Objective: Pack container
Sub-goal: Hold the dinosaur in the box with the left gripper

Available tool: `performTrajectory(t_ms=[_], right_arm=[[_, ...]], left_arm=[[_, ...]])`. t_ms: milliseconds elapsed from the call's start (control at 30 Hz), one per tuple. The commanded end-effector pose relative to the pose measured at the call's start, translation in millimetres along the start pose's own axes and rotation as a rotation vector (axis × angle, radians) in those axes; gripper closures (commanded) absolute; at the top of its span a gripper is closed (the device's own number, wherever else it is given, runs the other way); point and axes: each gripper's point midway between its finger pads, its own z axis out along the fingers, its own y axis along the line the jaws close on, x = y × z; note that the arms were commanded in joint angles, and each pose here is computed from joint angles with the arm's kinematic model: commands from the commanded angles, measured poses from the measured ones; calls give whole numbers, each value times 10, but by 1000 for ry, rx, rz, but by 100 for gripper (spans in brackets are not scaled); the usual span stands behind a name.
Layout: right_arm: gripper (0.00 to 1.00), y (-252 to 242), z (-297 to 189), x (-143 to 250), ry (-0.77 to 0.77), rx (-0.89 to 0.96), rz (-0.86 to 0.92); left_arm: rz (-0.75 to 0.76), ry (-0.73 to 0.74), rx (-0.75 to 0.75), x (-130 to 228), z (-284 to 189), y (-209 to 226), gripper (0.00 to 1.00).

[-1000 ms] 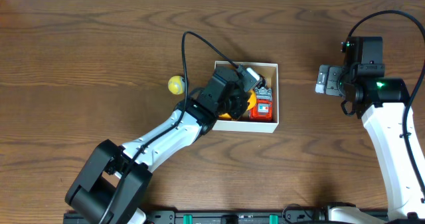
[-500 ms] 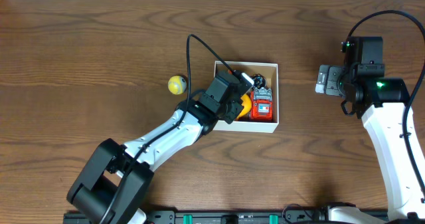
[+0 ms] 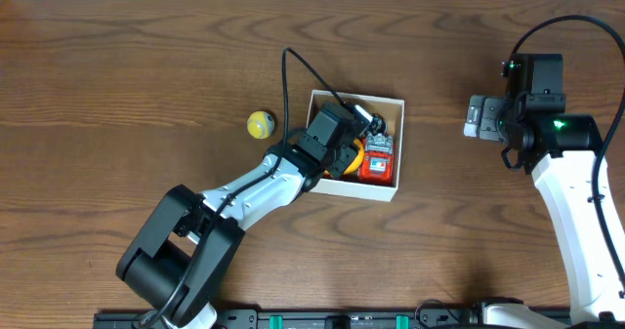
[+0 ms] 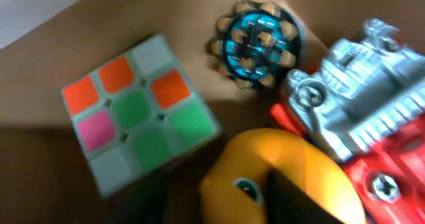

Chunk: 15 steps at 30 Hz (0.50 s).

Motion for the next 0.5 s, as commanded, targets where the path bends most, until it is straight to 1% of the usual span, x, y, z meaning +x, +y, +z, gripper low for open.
performTrajectory(t_ms=[0,200,467], right_arm=[[1,-43,-25,-44,-12,9,28],[1,-43,-25,-44,-12,9,28],[1,-43,-25,-44,-12,9,28]], left_arm=[[6,98,-27,342,100,61,48],[-12,8,-35,53,-148,93,47],[-24,-169,-51,-447,-720,154,47]])
